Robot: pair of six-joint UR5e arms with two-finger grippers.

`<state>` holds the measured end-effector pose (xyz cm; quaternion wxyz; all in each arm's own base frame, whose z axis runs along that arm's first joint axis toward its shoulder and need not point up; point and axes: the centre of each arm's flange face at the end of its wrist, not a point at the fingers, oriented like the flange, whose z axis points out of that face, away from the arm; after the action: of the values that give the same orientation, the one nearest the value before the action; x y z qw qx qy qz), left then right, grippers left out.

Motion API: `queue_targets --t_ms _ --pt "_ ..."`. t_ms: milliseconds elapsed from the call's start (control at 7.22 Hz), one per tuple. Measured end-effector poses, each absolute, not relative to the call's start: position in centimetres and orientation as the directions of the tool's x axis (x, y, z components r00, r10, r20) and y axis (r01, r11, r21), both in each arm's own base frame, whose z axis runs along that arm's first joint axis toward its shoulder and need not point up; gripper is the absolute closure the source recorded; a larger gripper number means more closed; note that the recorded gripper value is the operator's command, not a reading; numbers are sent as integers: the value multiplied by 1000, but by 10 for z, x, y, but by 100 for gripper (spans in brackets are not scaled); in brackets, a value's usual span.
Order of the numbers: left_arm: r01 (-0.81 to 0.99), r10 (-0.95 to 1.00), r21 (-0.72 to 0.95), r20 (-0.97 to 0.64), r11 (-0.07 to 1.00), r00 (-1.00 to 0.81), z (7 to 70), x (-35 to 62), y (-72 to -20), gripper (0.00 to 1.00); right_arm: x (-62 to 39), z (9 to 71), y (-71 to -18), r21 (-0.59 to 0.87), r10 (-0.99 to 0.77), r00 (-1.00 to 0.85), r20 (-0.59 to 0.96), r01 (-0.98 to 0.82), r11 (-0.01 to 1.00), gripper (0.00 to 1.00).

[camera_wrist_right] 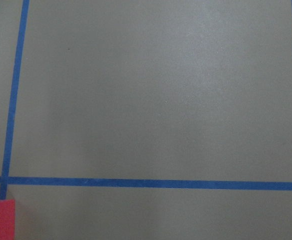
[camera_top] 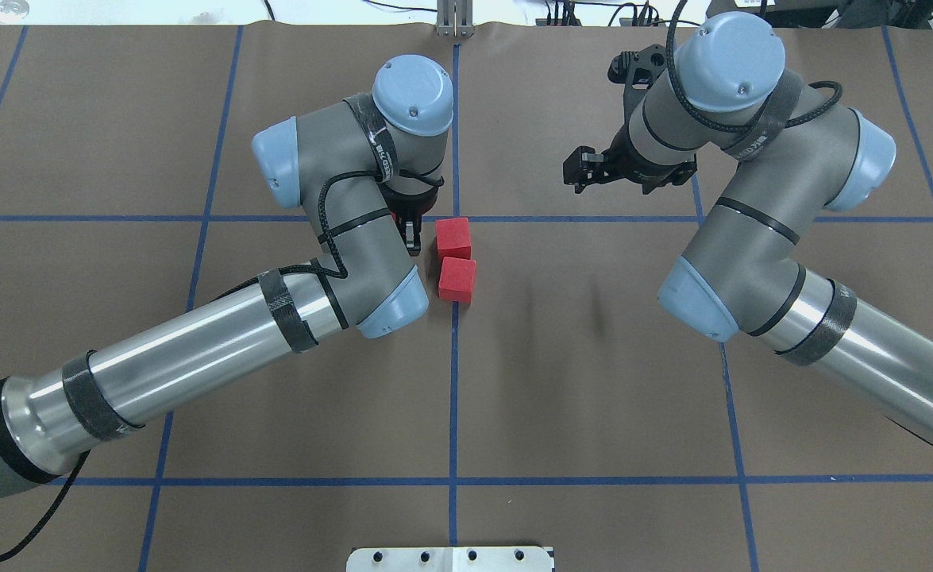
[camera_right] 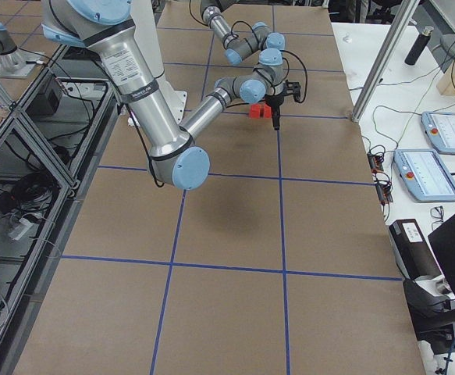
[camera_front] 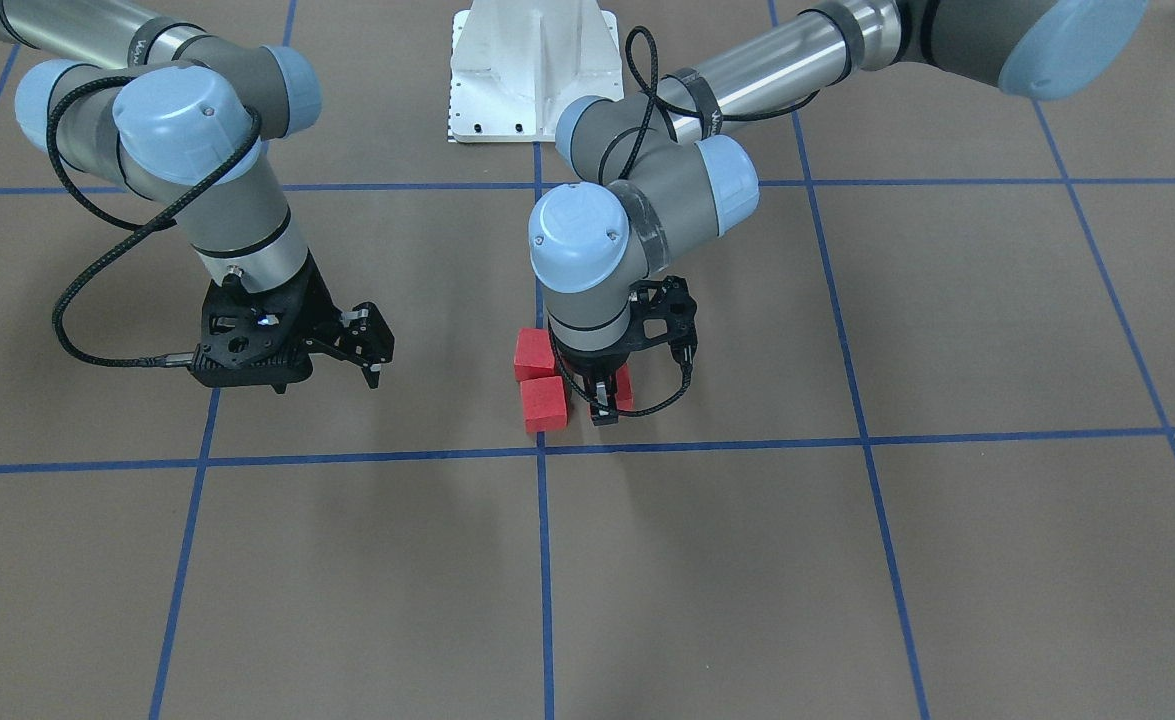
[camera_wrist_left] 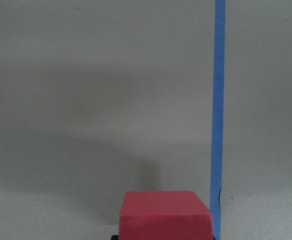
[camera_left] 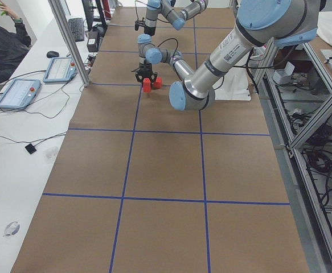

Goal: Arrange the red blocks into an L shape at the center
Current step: 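Lower the held cube beside the farther center cube while right arm withdraws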

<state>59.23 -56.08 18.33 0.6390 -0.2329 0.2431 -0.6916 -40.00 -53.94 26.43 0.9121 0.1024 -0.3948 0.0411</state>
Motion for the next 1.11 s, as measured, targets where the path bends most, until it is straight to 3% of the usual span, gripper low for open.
queue_targets --t_ms 1108 --pt "775 -999 -632 2 -35 -43 187 602 -559 100 -345 297 -570 157 -44 692 720 -102 982 1"
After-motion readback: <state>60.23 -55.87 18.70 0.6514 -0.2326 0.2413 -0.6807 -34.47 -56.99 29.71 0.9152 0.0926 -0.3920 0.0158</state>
